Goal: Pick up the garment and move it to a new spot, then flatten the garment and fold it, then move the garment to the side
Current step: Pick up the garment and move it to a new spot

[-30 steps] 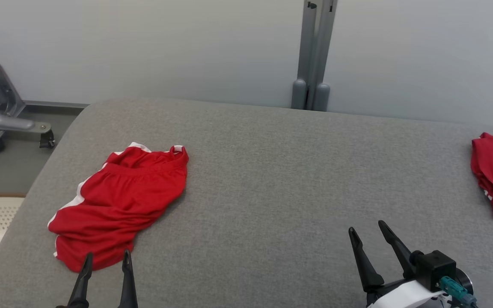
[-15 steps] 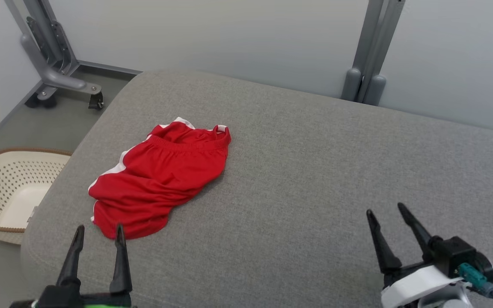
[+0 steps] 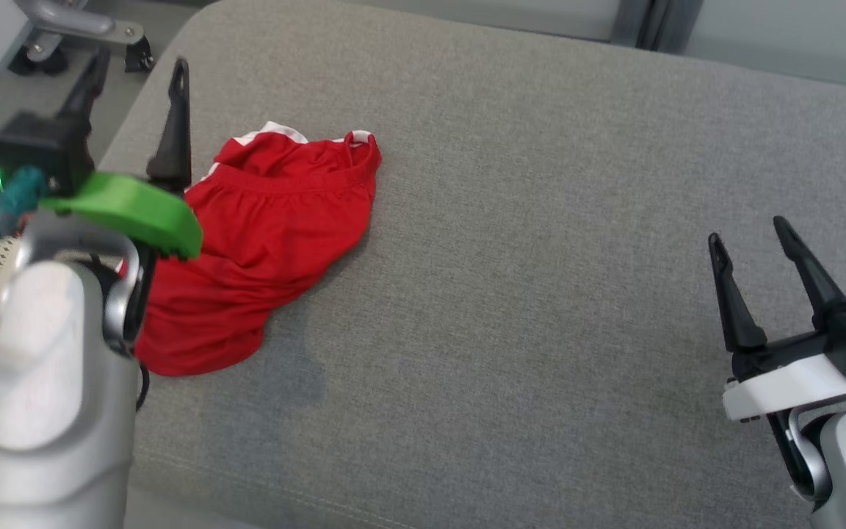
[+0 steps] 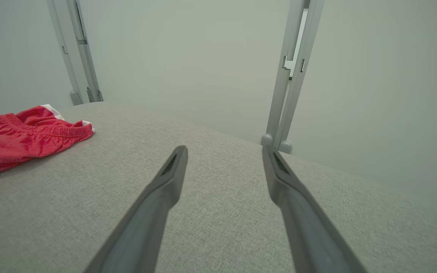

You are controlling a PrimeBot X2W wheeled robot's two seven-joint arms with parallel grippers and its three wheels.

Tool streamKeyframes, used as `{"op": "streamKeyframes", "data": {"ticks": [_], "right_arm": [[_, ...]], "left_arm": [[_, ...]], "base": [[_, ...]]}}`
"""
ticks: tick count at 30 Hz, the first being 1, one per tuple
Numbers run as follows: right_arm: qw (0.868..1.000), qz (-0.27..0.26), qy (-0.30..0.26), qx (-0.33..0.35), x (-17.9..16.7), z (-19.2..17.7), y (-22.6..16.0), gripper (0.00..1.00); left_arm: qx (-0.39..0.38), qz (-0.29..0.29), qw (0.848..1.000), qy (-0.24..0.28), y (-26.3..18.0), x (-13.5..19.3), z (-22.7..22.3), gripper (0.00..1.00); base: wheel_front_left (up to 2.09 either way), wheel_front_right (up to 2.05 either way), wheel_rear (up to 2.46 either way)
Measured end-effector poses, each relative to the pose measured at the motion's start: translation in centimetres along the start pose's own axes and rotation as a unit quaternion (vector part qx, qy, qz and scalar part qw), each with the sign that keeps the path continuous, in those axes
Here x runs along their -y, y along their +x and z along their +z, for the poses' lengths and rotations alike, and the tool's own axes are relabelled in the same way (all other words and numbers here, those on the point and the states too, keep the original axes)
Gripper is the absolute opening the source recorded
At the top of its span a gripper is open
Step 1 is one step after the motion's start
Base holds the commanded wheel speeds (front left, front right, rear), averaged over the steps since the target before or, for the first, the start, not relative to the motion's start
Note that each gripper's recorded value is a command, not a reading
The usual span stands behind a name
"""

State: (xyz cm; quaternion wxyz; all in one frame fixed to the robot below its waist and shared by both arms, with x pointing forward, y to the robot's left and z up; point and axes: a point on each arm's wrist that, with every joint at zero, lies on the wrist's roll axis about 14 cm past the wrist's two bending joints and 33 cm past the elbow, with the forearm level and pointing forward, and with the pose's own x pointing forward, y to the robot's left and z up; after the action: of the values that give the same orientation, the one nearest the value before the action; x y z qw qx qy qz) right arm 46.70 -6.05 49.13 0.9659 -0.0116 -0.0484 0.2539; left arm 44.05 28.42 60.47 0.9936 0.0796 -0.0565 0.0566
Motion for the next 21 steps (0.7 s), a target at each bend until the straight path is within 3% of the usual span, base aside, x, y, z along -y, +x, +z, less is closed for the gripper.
{"op": "streamKeyframes", "data": {"ticks": [4, 6, 8, 16, 19, 21], "right_arm": [[1.000, -0.017, 0.004, -0.012, 1.8, -1.9, 0.6, 1.00], [0.999, -0.025, 0.007, -0.019, 2.5, -2.9, 0.8, 1.00], [0.999, -0.045, 0.006, -0.029, 4.1, -4.1, 0.4, 1.00], [0.992, -0.109, -0.012, -0.057, 8.7, -6.6, -1.6, 1.00], [0.991, -0.122, -0.014, -0.062, 9.5, -7.3, -1.9, 1.00], [0.990, -0.129, -0.013, -0.063, 9.8, -7.7, -2.1, 1.00]], "left_arm": [[-0.086, -0.025, 0.995, -0.032, 5.2, 1.2, -2.9, 1.00], [-0.151, -0.047, 0.986, -0.055, 7.0, 2.7, -5.8, 1.00], [-0.238, -0.079, 0.966, -0.062, 8.0, 4.9, -10.3, 1.00], [-0.430, -0.113, 0.890, -0.103, 6.8, 9.0, -21.8, 1.00], [-0.474, -0.112, 0.867, -0.105, 5.6, 9.8, -25.4, 1.00], [-0.483, -0.113, 0.862, -0.101, 6.0, 9.9, -26.4, 1.00]], "base": [[0.00, 0.00, 0.00], [0.00, 0.00, 0.00], [0.00, 0.00, 0.00], [0.00, 0.00, 0.00], [0.00, 0.00, 0.00], [0.00, 0.00, 0.00]]}}
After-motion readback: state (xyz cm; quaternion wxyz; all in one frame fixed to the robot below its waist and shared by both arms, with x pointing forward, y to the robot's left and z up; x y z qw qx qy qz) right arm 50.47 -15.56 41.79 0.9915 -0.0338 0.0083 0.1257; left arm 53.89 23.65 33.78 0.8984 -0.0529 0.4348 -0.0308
